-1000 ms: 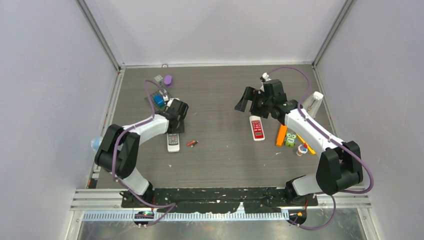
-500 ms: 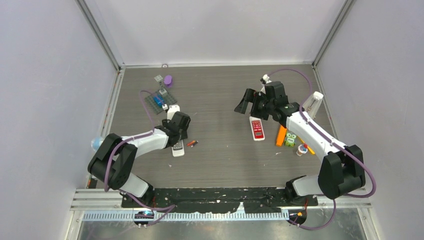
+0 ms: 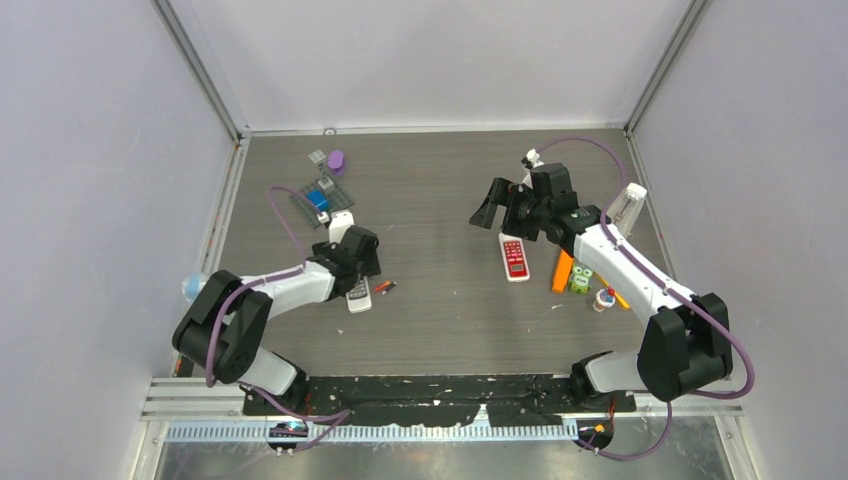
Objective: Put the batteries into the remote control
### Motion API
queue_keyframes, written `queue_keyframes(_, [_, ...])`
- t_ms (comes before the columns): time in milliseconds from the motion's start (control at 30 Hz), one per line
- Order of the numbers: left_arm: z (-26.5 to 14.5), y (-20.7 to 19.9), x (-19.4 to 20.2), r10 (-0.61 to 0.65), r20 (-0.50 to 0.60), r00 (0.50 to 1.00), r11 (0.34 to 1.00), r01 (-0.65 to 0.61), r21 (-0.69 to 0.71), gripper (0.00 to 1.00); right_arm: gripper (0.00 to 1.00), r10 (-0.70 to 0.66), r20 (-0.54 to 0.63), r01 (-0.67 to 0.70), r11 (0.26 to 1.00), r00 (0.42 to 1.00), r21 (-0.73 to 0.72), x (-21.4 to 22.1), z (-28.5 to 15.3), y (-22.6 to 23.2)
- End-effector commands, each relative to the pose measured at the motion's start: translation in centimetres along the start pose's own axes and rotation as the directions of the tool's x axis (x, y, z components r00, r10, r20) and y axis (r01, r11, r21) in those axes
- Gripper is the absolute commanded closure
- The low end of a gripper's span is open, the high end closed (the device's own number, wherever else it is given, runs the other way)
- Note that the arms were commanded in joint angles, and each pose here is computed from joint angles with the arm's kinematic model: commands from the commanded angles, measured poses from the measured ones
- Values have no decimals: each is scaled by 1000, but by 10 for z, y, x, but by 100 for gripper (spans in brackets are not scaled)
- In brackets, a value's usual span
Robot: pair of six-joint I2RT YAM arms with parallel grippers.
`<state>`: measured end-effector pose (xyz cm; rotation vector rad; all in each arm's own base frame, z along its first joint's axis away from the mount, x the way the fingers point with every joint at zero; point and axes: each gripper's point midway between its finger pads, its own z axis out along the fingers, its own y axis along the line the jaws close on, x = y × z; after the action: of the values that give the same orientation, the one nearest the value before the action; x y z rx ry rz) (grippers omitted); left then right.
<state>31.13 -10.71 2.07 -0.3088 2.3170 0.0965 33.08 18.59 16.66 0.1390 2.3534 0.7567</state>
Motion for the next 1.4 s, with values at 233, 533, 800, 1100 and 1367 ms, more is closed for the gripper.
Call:
queue_keyframes(233, [-44, 5, -27, -69, 11, 998, 997, 69, 30, 10, 5, -70, 15, 68, 991, 997, 114, -4, -9, -23])
queue_keyframes(533, [-104, -6, -83, -92, 133, 987, 974, 61, 220, 8, 5, -168, -135, 211, 878, 976, 430, 21, 13, -111])
queue_keyframes(800, [-136, -24, -107, -128, 181, 975, 924, 51, 380, 8, 5, -167, -288, 286, 850, 943, 442, 50, 42, -140])
queue_keyframes(1100, [-139, -30, -105, -129, 178, 976, 906, 43, 422, 7, 3, -145, -335, 301, 823, 931, 481, 58, 51, -155])
queue_keyframes(1367, [-146, -37, -110, -159, 167, 973, 885, 66, 461, 5, 33, -139, -329, 281, 855, 934, 436, 63, 56, -147])
